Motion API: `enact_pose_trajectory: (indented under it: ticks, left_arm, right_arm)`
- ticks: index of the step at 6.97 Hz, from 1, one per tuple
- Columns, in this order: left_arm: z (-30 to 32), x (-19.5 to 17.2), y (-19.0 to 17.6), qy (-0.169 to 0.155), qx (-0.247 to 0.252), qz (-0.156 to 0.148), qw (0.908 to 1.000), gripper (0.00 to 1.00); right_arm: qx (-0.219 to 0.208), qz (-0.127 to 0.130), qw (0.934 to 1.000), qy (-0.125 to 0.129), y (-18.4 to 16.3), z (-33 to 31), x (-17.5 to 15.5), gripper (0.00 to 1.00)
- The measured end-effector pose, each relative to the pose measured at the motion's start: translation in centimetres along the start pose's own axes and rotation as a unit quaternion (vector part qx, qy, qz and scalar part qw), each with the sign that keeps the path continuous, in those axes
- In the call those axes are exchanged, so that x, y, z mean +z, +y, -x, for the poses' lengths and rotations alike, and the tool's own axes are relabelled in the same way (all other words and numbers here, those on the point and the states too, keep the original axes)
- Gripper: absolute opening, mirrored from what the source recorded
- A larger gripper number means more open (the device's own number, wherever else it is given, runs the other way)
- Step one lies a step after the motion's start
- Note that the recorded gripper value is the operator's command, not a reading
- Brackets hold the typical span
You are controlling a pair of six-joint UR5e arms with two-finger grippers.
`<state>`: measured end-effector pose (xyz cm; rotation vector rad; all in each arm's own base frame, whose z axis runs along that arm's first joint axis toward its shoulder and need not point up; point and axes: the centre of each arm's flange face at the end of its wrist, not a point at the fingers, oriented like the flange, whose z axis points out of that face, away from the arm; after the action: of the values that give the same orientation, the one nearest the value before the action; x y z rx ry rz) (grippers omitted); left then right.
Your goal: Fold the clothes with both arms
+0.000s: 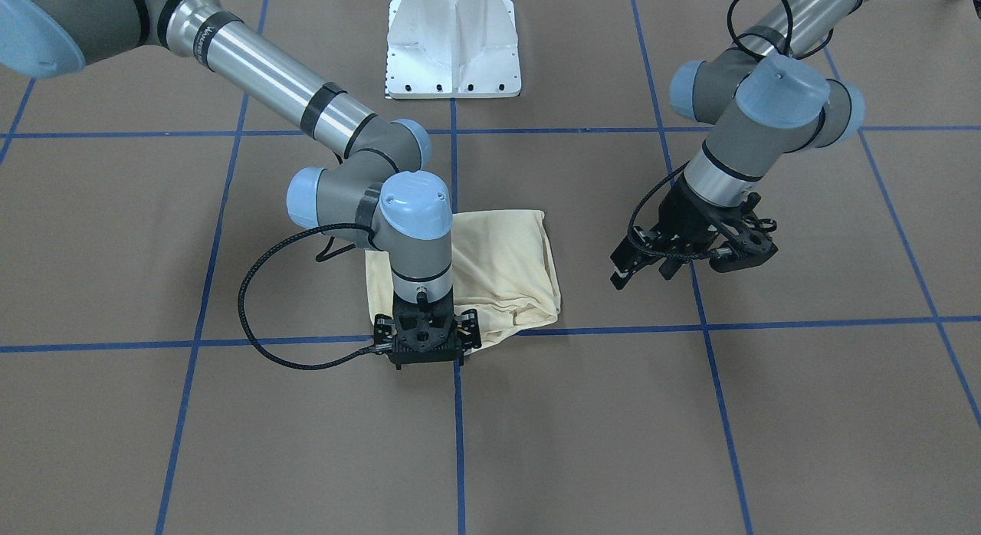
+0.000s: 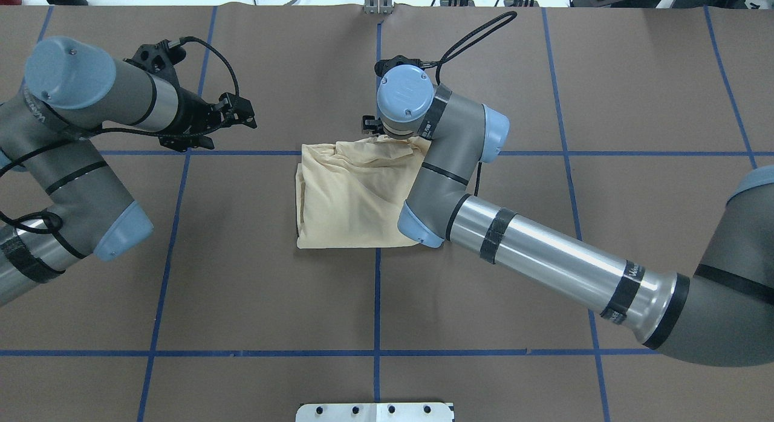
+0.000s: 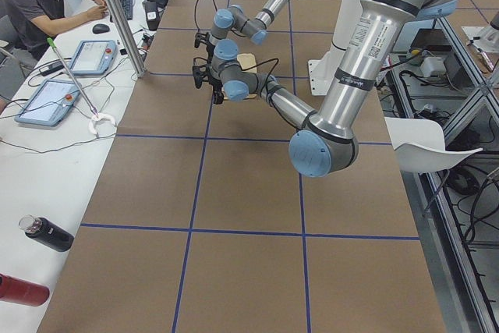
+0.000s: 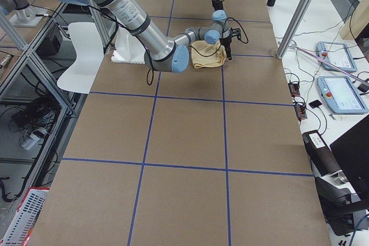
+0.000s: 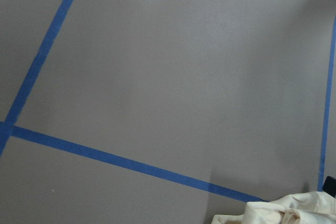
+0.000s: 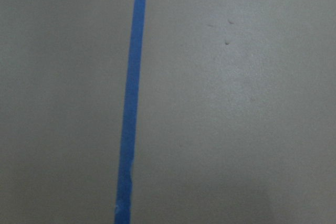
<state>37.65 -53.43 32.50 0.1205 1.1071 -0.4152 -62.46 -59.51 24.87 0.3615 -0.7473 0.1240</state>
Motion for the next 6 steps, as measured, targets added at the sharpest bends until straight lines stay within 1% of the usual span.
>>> enact_pose_trajectory:
  ticks: [2, 3, 4, 5, 6]
  left_arm:
    - [0.1, 0.1, 0.1, -0.001, 0.0, 0.0, 1.0, 0.99]
    - [0.0, 0.1, 0.1, 0.0, 0.001, 0.001, 1.0, 0.99]
    - [-0.2, -0.1, 0.1, 0.002, 0.009, -0.001, 1.0, 0.99]
    - [-0.4, -0.8, -0.5, 0.005, 0.028, -0.008, 0.9996, 0.99]
    - [-0.2, -1.7, -1.8, 0.007, 0.052, -0.021, 0.9984, 0.99]
  right_arm:
    - [-0.001, -0.002, 1.0, -0.006, 0.1, -0.2, -0.5, 0.99]
    - [-0.002, -0.005, 0.9999, -0.012, -0.7, -0.2, -1.4, 0.99]
    - [0.002, -0.007, 0.9997, -0.024, -2.7, -0.9, -3.1, 1.0]
    - [0.008, -0.006, 0.9995, -0.031, -5.3, -2.1, -5.3, 1.0]
    - [0.015, 0.001, 0.9995, -0.027, -8.1, -3.8, -7.6, 1.0]
